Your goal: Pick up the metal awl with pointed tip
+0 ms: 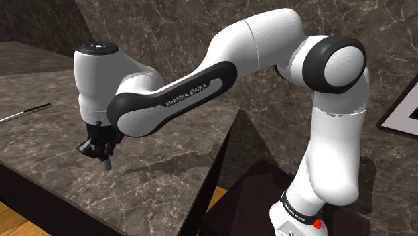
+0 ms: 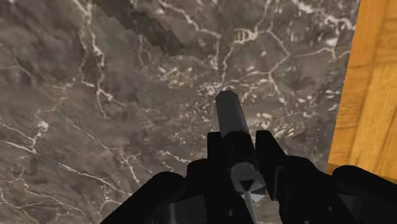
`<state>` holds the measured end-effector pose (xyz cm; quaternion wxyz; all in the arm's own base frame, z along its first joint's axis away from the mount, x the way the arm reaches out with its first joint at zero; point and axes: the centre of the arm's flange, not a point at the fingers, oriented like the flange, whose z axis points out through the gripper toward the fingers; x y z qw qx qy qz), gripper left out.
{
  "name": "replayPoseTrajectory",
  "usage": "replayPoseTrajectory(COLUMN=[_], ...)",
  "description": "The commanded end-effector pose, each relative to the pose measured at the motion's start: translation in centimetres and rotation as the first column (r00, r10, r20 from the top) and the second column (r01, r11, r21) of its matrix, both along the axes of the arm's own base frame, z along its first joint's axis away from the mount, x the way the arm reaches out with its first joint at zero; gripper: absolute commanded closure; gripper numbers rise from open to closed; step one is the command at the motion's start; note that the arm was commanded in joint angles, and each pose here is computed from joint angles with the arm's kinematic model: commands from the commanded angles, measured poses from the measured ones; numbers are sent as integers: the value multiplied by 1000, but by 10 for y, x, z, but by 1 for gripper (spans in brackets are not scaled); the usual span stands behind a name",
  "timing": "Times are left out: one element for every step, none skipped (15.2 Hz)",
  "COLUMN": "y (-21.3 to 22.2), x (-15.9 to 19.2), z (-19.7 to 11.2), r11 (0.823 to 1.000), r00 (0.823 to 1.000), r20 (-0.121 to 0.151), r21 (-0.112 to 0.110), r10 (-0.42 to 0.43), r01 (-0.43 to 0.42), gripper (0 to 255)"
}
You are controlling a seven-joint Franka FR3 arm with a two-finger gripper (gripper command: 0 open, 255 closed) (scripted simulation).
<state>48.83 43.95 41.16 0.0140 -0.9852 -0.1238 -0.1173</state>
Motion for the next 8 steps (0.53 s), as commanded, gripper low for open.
replayPoseTrajectory(y=[0,0,0,0,0,0,0,0], x=[0,0,0,0,0,0,0,0], z=[10,15,20,26,31,36,42,42], r11=[1000,1000,1000,1000,1000,1000,1000,1000], r00=[1000,1000,1000,1000,1000,1000,1000,1000], r20=[0,0,0,0,0,0,0,0], r21=[0,0,0,0,0,0,0,0], r10=[0,0,0,0,0,0,0,0], r01=[0,0,0,0,0,0,0,0], gripper=[255,255,255,255,255,255,255,255])
